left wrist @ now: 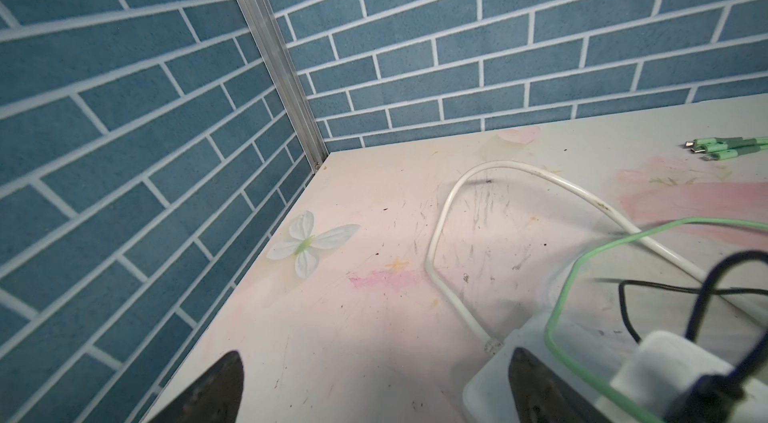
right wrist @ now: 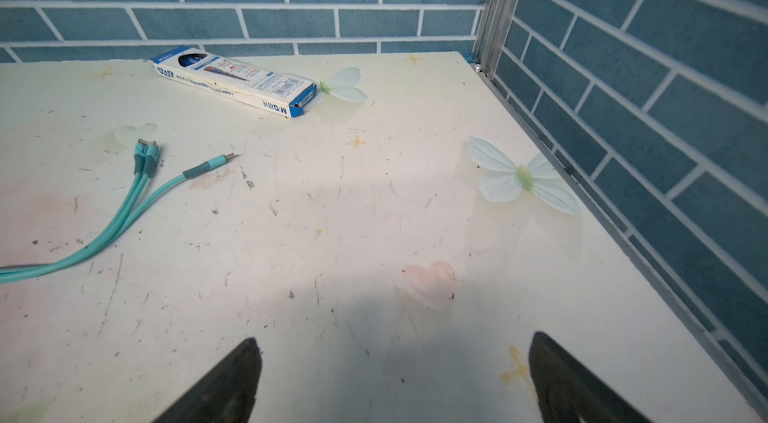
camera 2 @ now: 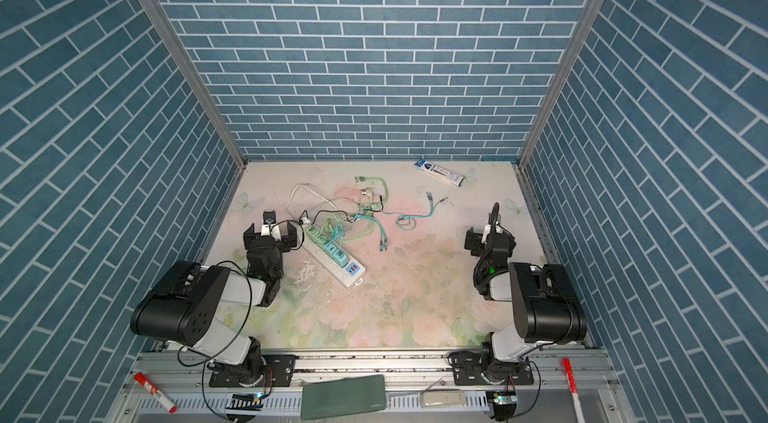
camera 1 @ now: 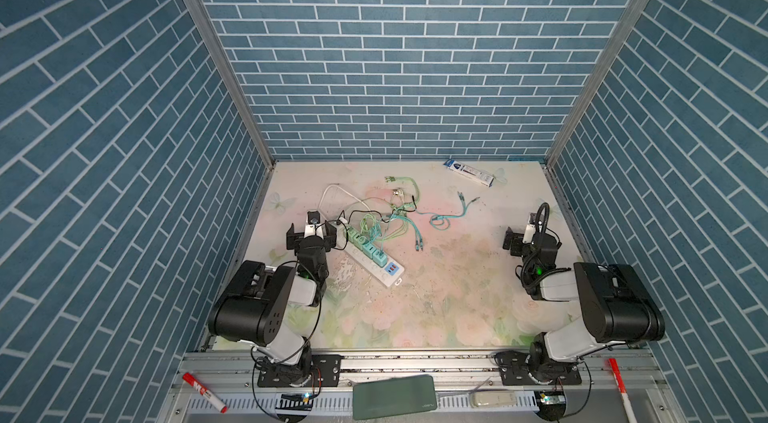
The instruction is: Insert the plug
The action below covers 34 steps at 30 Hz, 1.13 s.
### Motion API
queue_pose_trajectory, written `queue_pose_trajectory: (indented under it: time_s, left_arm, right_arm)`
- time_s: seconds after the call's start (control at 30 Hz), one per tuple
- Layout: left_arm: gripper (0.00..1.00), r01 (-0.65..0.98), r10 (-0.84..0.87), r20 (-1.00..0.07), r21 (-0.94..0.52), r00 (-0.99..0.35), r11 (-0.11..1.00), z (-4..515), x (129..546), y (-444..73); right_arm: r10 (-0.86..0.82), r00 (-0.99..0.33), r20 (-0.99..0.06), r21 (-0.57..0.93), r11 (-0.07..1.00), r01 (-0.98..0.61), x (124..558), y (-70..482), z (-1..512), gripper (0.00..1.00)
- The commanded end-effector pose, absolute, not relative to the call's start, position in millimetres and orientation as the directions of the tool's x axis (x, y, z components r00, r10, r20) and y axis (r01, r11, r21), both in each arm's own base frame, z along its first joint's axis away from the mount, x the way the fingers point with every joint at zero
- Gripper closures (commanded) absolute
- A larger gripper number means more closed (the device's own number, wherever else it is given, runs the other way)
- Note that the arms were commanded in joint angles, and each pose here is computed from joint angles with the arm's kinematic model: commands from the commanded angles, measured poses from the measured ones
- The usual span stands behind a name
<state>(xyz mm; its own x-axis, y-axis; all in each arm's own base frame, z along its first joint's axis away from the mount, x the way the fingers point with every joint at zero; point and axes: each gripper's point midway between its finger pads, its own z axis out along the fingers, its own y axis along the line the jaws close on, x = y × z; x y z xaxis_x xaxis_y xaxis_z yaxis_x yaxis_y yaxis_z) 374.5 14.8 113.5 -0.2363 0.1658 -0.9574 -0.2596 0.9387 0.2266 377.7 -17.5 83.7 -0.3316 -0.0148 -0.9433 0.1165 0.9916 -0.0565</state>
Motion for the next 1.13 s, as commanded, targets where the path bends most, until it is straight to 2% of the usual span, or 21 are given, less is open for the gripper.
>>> queue_pose_trajectory:
  time_s: [0.0, 0.17, 1.1]
  left_arm:
    - [0.0, -0.241, 0.151, -0.957, 0.212, -0.248, 0.947, 108, 370, 14]
    - [0.0, -0.2, 0.159, -0.975, 0.188, -0.153, 0.962, 112, 354, 7]
    - [0.0, -0.169, 0.18, -0.972, 0.205, -0.152, 0.964, 112, 355, 0]
  right_arm:
    - [-0.055, -0.239, -0.97, -0.08, 0.992, 0.096, 372, -14, 99, 0.01]
    - [-0.056, -0.229, -0.972, -0.079, 0.993, 0.092, 371, -14, 100, 0.01]
    - [-0.056, -0.23, -0.971, -0.08, 0.992, 0.094, 371, -14, 100, 0.01]
